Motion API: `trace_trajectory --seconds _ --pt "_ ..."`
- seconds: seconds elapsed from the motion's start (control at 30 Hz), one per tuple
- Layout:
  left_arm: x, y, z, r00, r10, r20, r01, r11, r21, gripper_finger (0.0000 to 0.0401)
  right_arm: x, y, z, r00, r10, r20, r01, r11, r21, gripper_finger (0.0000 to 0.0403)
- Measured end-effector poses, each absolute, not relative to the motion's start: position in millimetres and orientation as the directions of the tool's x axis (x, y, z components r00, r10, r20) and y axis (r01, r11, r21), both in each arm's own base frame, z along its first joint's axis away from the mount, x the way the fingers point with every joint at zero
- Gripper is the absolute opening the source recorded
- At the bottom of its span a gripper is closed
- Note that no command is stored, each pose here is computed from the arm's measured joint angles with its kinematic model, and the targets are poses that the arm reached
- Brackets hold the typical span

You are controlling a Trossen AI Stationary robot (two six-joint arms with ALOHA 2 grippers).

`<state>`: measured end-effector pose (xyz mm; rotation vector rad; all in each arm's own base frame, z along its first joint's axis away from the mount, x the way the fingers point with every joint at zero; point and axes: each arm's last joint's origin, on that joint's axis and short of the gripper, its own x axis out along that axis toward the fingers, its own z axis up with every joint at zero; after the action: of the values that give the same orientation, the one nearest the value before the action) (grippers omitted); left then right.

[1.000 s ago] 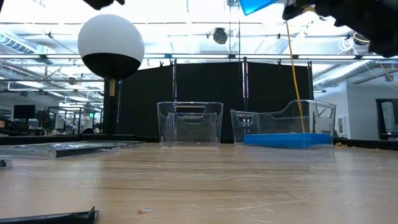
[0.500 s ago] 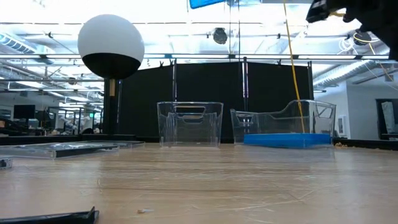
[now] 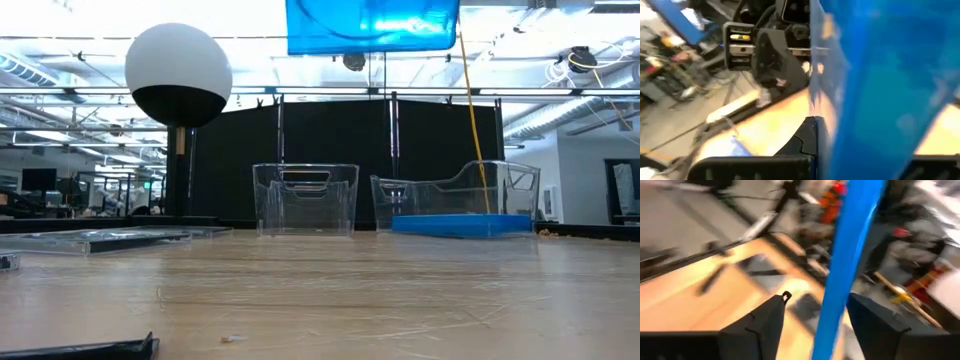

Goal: Pick & place jewel cases by type
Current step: Put the blue CD case into the right transparent bin

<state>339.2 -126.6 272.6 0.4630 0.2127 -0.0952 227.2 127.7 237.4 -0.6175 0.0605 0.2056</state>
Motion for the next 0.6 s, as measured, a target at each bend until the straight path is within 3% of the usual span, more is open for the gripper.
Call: trace_trajectory --seconds 0.23,0.6 --pt "340.4 -123.5 271.4 0.973 -0.021 -0.231 0.118 0.901 0.417 0.0012 233.9 128.2 240.0 0.996 0.08 -0.032 -0.083 0.804 -0.589 0.0217" --pt "339.4 -123.1 269.1 0.967 0.006 -0.254 0.108 0.895 0.433 0.0012 225.6 129.4 246.7 1.0 0.003 -0.017 -0.013 0.786 -0.619 0.0136"
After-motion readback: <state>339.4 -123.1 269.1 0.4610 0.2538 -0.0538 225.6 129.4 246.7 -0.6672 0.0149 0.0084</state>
